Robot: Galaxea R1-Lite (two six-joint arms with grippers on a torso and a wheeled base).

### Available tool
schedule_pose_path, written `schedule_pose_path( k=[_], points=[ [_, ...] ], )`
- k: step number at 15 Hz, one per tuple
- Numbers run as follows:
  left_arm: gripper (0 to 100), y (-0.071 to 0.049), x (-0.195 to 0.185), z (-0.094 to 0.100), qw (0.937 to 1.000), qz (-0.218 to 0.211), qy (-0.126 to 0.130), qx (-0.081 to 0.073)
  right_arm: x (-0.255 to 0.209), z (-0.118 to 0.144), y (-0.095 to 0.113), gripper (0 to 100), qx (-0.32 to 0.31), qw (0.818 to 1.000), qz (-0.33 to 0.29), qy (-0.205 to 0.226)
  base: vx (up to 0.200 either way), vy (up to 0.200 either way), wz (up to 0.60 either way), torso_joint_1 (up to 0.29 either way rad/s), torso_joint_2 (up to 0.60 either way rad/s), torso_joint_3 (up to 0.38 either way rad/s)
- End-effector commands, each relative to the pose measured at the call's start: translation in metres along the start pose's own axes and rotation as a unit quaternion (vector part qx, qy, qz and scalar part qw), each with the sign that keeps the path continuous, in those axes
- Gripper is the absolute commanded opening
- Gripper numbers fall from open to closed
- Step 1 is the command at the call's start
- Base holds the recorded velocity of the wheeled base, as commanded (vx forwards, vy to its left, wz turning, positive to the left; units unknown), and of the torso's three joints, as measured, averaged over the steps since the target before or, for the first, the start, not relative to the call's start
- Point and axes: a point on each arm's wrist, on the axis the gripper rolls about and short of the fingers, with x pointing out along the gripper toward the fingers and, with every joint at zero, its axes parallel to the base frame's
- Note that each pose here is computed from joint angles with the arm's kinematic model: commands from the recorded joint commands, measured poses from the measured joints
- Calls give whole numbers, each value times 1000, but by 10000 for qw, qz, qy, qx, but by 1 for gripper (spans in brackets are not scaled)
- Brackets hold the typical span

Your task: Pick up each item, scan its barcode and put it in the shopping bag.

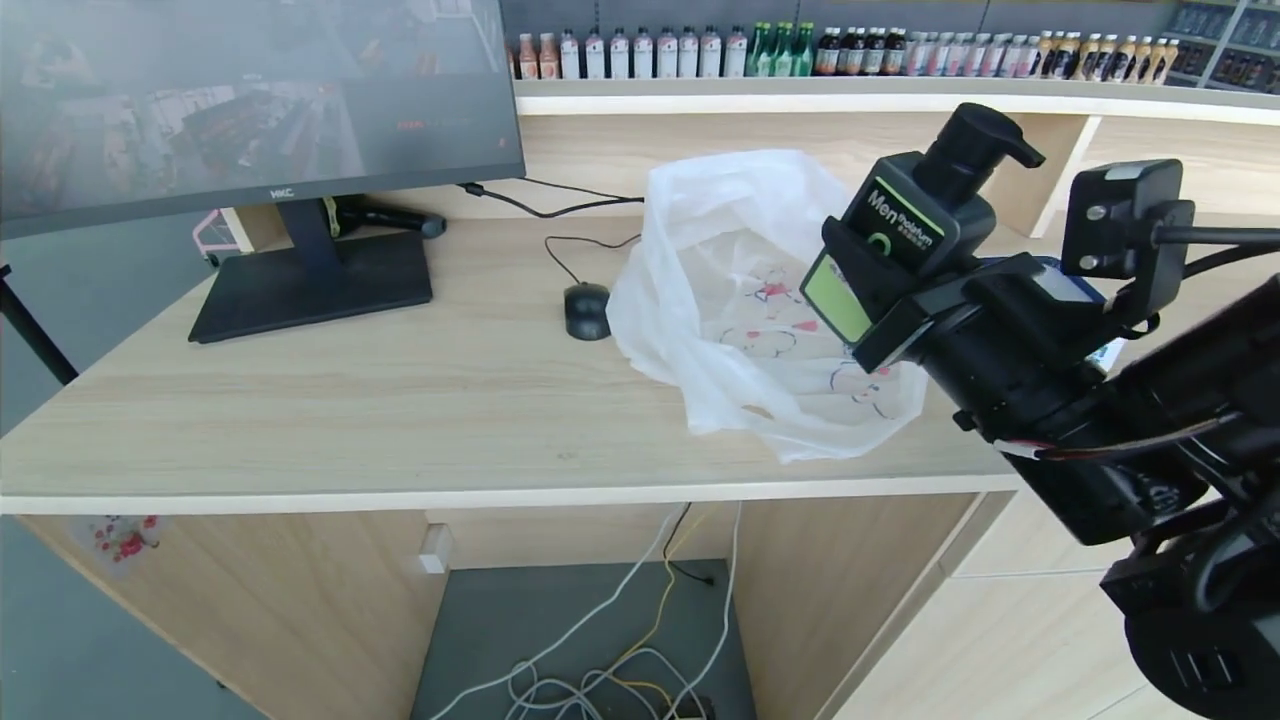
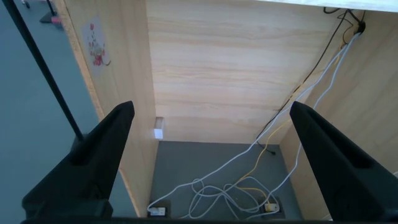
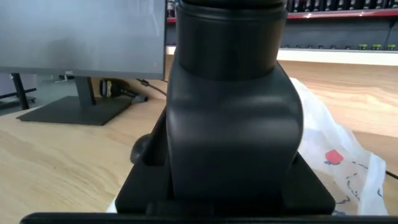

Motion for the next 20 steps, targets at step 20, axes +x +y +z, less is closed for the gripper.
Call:
schedule_pose_path(
  k=[20],
  points=[
    [100,0,0,0,10000,-2,-6,-1,125,-16,-27,0,-74,9865,-131,1630,0,0,0,0,0,0]
  ],
)
